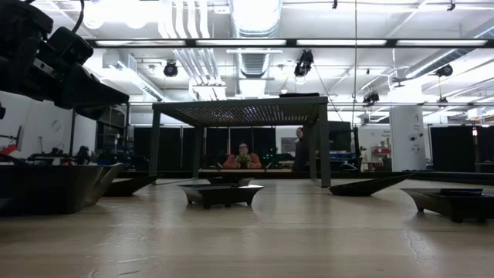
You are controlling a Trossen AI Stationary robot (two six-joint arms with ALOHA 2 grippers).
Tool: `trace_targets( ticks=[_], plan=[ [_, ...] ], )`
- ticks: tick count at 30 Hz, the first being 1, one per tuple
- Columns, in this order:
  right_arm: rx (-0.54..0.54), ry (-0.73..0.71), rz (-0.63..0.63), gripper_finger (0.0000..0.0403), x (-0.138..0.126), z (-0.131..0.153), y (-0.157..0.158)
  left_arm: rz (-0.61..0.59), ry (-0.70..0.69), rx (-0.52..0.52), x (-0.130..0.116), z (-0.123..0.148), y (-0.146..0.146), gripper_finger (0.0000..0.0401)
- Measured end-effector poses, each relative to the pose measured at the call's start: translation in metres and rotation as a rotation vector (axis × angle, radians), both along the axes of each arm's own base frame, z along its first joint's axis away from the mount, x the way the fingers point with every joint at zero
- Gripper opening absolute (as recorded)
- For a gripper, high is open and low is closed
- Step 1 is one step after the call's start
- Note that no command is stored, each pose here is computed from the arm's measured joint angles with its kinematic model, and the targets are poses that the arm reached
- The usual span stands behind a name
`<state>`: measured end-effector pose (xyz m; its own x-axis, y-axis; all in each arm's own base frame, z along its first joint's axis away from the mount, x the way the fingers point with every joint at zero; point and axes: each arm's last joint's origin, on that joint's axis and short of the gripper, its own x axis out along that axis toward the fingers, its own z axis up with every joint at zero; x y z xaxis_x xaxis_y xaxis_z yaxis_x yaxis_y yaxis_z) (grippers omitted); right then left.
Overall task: Pick & Place Mini shaped plates
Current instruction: Stack the black distorted square plate on top of the other black distorted square plate on the shelf
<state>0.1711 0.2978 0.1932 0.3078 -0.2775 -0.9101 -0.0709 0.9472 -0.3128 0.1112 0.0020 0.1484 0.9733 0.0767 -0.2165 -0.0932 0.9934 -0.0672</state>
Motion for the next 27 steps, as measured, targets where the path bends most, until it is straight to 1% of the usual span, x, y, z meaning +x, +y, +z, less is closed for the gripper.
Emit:
trace_targets(
  ticks=[6,9,13,20,24,27],
  plan=[
    [-0.107,-0.07,0.033,0.0008,0.012,0.023,-0.005,0.0,0.0,0.0,0.0,0.0,0.0,0.0],
    [-0.181,-0.118,0.079,0.0008,0.022,0.032,-0.01,0.0,0.0,0.0,0.0,0.0,0.0,0.0],
    [-0.233,-0.128,0.12,0.0008,0.039,0.04,-0.022,0.0,0.0,0.0,0.0,0.0,0.0,0.0],
    [-0.28,-0.112,0.113,0.0008,0.061,0.066,-0.059,-0.001,0.0,0.0,0.0,0.0,0.0,0.0],
    [-0.296,-0.137,0.112,0.0008,0.067,0.092,-0.088,-0.001,0.0,0.0,0.0,0.0,0.0,0.0],
    [-0.272,-0.172,0.081,0.0008,0.07,0.116,-0.116,-0.001,0.0,0.0,0.0,0.0,0.0,0.0]
  ],
)
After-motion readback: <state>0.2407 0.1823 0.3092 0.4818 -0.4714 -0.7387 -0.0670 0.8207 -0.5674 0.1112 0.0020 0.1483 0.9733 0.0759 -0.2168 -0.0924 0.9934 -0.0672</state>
